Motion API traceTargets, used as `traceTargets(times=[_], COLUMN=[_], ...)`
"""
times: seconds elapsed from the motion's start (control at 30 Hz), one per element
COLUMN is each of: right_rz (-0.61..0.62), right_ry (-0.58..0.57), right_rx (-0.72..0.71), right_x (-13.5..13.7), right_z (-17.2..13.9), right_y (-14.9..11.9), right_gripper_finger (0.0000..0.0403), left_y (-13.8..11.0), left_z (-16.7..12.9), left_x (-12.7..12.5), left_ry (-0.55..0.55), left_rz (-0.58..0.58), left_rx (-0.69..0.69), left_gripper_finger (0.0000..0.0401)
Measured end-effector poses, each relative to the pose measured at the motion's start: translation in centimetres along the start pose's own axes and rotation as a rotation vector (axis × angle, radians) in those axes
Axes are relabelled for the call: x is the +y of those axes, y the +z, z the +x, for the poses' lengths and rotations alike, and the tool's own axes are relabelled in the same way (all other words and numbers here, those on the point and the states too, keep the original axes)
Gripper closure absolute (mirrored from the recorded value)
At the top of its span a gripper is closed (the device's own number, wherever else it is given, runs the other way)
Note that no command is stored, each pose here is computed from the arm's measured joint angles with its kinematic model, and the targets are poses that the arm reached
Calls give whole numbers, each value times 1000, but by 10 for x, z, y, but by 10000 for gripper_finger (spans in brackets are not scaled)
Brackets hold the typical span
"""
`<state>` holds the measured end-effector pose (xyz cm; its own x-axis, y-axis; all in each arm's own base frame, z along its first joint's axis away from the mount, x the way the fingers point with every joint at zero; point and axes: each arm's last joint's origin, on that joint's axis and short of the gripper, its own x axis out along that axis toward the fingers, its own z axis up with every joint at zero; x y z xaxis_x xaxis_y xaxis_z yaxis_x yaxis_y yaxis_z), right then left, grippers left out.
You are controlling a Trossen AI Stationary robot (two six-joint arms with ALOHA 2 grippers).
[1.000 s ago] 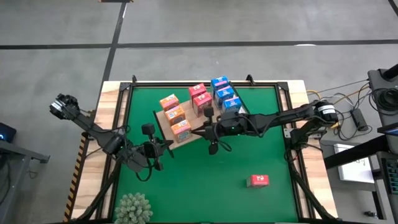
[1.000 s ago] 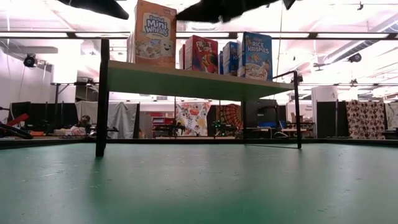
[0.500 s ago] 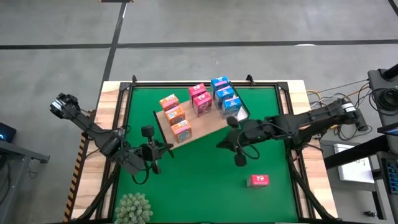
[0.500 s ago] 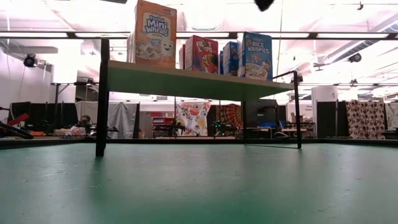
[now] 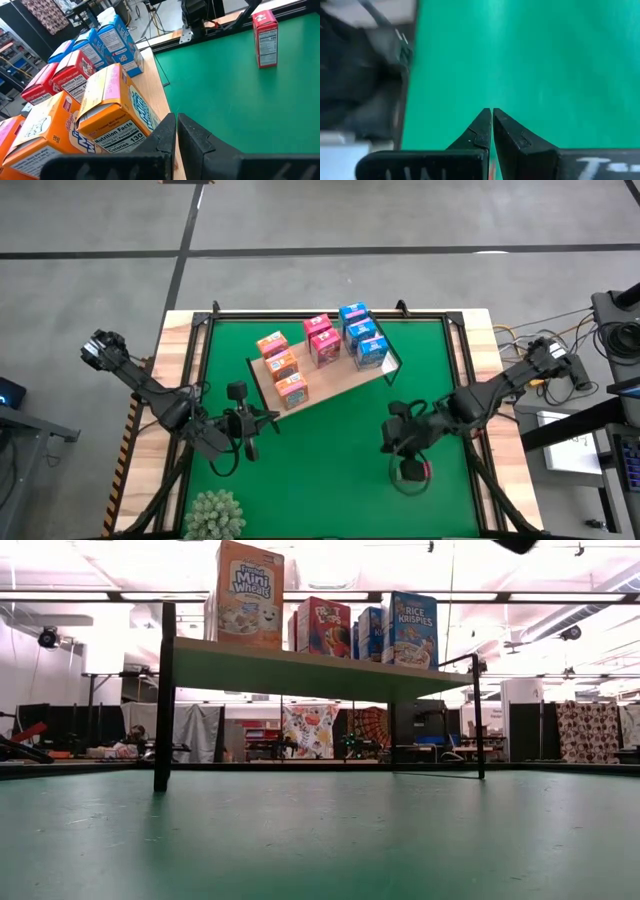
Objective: Stack cereal on shelf
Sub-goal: Put the red cereal box on the shelf aligned with other red cereal boxes
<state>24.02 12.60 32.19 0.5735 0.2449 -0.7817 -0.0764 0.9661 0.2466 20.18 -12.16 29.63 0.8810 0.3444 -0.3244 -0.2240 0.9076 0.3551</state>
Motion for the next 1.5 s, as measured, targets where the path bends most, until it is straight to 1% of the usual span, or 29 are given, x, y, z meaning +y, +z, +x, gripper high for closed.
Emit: traceTargets(times=[0.1,0.2,0.23,0.3,0.4,0.5,0.6,0.67,0.77,0.9,0.97,1.07,1.17,1.27,1.4,1.5], right_rz=[72,151,161,182,202,265,324,337,328,260,219,172,158,157,157,151], right_ry=[-83,-205,-234,-265,-271,-299,-306,-308,-288,-268,-279,-290,-292,-285,-282,-284], right_rx=[183,374,414,445,452,458,444,430,400,380,377,387,396,392,393,400], right_x=[7,13,16,24,32,37,41,43,47,51,52,53,54,53,51,48], right_z=[0,-1,0,2,7,11,12,14,18,21,22,24,25,29,37,42], right_y=[-9,-22,-26,-32,-39,-45,-49,-52,-53,-57,-61,-67,-71,-74,-79,-85], right_gripper_finger=[394,394,394,394,392,378,347,318,267,201,174,146,129,123,125,134], left_y=[0,0,0,0,0,0,0,0,0,0,0,0,0,0,0,0], left_z=[0,0,0,0,0,0,0,0,0,0,0,0,0,0,0,0], left_x=[0,0,0,0,0,0,0,0,0,0,0,0,0,0,0,0], left_ry=[0,0,0,0,0,0,0,0,0,0,0,0,-1,0,0,-1], left_rz=[-1,-10,-11,-13,-15,-15,-15,-15,-20,-27,-30,-30,-30,-30,-30,-30], left_rx=[0,0,0,0,0,0,0,0,0,0,0,0,0,0,0,0], left_gripper_finger=[400,400,400,400,400,400,400,400,400,400,400,400,400,400,400,400])
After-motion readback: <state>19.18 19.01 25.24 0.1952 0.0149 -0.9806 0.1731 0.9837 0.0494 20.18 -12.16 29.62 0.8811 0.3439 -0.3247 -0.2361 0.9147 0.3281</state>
